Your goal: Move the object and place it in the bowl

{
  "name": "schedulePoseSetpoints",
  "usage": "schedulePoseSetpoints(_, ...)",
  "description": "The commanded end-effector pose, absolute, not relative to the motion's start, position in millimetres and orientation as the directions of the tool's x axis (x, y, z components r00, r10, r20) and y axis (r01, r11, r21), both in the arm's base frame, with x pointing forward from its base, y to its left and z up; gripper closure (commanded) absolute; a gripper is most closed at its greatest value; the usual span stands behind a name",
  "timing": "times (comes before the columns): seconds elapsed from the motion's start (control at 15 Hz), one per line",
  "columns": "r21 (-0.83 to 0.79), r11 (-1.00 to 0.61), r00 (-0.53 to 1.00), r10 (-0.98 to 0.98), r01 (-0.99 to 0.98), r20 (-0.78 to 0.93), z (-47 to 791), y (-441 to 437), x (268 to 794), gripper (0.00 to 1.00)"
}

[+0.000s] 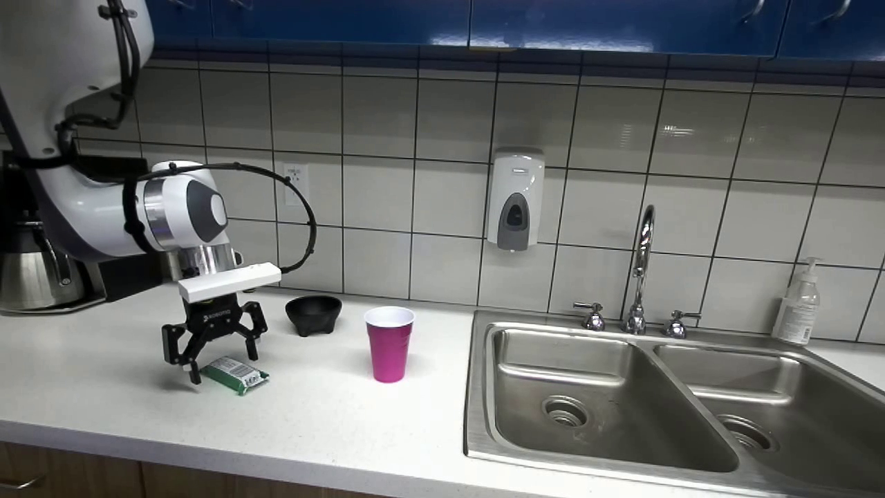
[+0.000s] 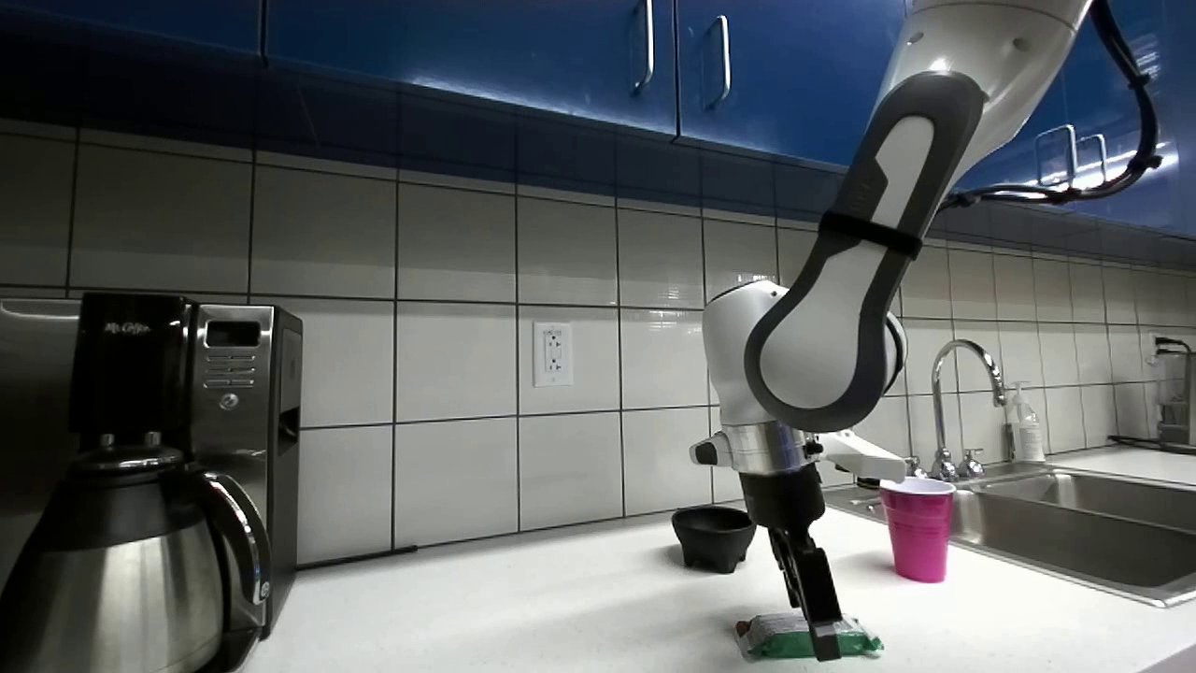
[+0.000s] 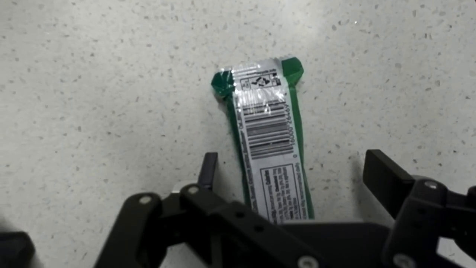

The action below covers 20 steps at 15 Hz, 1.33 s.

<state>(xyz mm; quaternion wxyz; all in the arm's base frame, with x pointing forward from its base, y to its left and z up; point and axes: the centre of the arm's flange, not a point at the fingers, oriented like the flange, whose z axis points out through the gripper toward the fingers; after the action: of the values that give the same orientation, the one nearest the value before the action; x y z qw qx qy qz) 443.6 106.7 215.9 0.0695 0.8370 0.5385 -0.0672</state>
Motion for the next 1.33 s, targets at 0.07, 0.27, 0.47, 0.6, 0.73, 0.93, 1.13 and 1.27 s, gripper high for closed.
schedulePoseSetpoints(0.07, 0.05, -0.388, 0.391, 0.905, 0.92, -0.169, 210.0, 102.3, 457.6, 0.0)
schedulePoseSetpoints(0.27, 0.039, -0.393, 0.394, 0.904, 0.918, -0.166, 211.2, 98.1, 459.6, 0.0)
schedulePoseSetpoints(0.47, 0.038, -0.388, 0.389, 0.907, 0.921, -0.163, 213.8, 95.5, 461.7, 0.26)
schedulePoseSetpoints(0.6, 0.044, -0.385, 0.387, 0.908, 0.922, -0.161, 216.0, 94.6, 463.5, 0.4)
schedulePoseSetpoints(0.73, 0.046, -0.385, 0.387, 0.908, 0.922, -0.16, 218.8, 95.1, 464.6, 0.57)
schedulePoseSetpoints(0.93, 0.049, -0.387, 0.39, 0.907, 0.921, -0.158, 220.2, 94.9, 465.3, 0.79)
schedulePoseSetpoints(1.13, 0.049, -0.397, 0.399, 0.902, 0.917, -0.164, 220.1, 96.4, 465.3, 0.85)
schedulePoseSetpoints(1.27, 0.063, -0.41, 0.415, 0.894, 0.91, -0.17, 227.2, 96.7, 465.2, 0.85)
